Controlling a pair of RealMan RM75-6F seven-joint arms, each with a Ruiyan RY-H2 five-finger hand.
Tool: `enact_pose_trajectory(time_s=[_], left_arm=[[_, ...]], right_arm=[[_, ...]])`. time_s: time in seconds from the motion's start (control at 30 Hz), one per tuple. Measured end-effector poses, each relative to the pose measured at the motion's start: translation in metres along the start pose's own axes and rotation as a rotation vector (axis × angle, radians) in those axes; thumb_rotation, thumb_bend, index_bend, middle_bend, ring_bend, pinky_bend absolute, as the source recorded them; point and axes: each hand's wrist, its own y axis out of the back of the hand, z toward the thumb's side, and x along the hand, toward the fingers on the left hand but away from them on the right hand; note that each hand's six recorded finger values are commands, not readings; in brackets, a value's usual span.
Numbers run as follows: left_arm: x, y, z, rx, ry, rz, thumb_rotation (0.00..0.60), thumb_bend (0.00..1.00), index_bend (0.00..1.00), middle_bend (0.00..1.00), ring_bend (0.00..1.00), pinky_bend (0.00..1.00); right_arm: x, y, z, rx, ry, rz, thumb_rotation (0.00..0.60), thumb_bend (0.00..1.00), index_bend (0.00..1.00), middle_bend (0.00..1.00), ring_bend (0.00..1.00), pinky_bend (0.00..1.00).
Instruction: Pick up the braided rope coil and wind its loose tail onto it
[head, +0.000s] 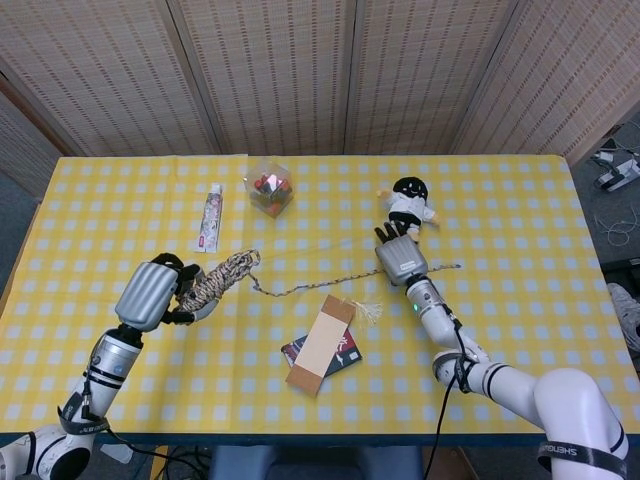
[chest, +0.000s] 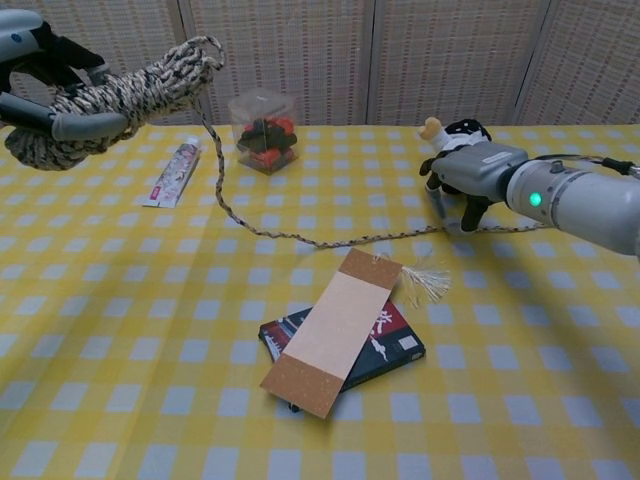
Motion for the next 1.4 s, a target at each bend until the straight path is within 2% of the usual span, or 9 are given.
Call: enact_pose_trajectory(time_s=[0.8, 1.4], left_arm=[[-0.001, -0.005, -0.005, -0.008, 0.010, -0.009, 0.346, 0.29, 0.80, 0.79, 0.66, 0.31], [-0.002, -0.008, -0.009, -0.011, 0.017, -0.010, 0.346, 0.29, 0.80, 0.79, 0.66, 0.31]], right_arm=[[-0.005, -0.007, 0.004, 0.031, -0.014, 0.030, 0.600, 0.30, 0.54, 0.12, 0.00, 0.00], [-0.008, -0.011, 0.003, 0.042, -0.028, 0.048, 0.600, 0.36, 0.55, 0.14, 0.00, 0.00]])
